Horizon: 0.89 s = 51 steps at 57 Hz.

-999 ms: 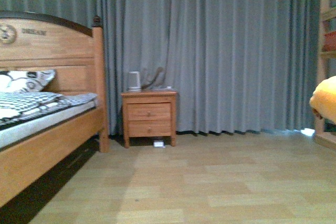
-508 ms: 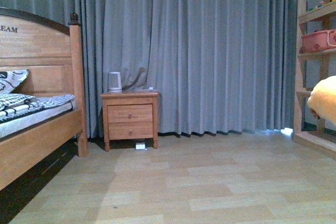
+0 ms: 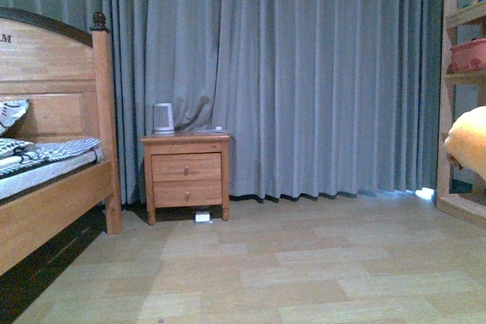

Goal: Put away toys

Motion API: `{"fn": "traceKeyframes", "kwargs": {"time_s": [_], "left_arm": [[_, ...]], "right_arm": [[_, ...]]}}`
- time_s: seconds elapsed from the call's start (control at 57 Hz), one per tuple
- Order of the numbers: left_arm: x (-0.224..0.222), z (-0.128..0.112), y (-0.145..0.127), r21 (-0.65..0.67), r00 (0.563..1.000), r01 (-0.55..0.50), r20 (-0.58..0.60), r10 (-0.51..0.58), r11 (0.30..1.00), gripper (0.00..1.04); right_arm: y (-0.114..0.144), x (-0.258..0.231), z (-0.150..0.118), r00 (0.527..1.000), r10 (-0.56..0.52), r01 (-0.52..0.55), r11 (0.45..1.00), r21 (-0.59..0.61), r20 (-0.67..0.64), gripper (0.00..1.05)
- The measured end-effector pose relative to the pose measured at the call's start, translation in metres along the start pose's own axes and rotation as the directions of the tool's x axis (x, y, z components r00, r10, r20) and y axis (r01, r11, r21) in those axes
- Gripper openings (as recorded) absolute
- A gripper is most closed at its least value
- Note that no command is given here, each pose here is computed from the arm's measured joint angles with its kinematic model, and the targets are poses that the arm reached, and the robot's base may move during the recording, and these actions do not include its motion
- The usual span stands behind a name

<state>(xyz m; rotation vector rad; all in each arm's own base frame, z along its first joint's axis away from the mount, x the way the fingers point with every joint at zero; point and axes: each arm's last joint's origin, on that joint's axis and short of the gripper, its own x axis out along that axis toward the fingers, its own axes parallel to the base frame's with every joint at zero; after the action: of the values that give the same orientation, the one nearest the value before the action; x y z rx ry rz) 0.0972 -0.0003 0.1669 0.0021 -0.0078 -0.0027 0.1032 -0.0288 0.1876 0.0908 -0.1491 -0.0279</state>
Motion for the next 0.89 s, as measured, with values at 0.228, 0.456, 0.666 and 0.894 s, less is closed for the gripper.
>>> {"fn": "traceKeyframes", "kwargs": {"time_s": [0.228, 0.456, 0.666, 0.894], "left_arm": [[0.0, 0.0, 0.0, 0.0, 1.0, 0.0, 0.0, 0.0, 1.0, 0.99], [0.0, 0.0, 0.0, 0.0, 1.0, 0.0, 0.0, 0.0, 1.0, 0.99], [0.0, 0.0, 0.0, 0.0, 1.0, 0.001, 0.0, -0.001, 1.0, 0.99], [0.0, 0.0, 0.0, 0.0, 1.0, 0.0, 0.0, 0.0, 1.0, 0.99]], "right_arm": [[0.0, 0.0, 0.0, 1.0, 0.0, 0.0, 1.0, 0.0, 0.0, 0.2], [0.0, 0.0, -0.0001, 1.0, 0.0, 0.0, 1.0, 0.0, 0.0, 0.2], [0.0, 0.0, -0.0001, 1.0, 0.0, 0.0, 1.0, 0.0, 0.0, 0.2], [0.0, 0.0, -0.0001, 1.0, 0.0, 0.0, 1.0, 0.0, 0.0, 0.2]]}}
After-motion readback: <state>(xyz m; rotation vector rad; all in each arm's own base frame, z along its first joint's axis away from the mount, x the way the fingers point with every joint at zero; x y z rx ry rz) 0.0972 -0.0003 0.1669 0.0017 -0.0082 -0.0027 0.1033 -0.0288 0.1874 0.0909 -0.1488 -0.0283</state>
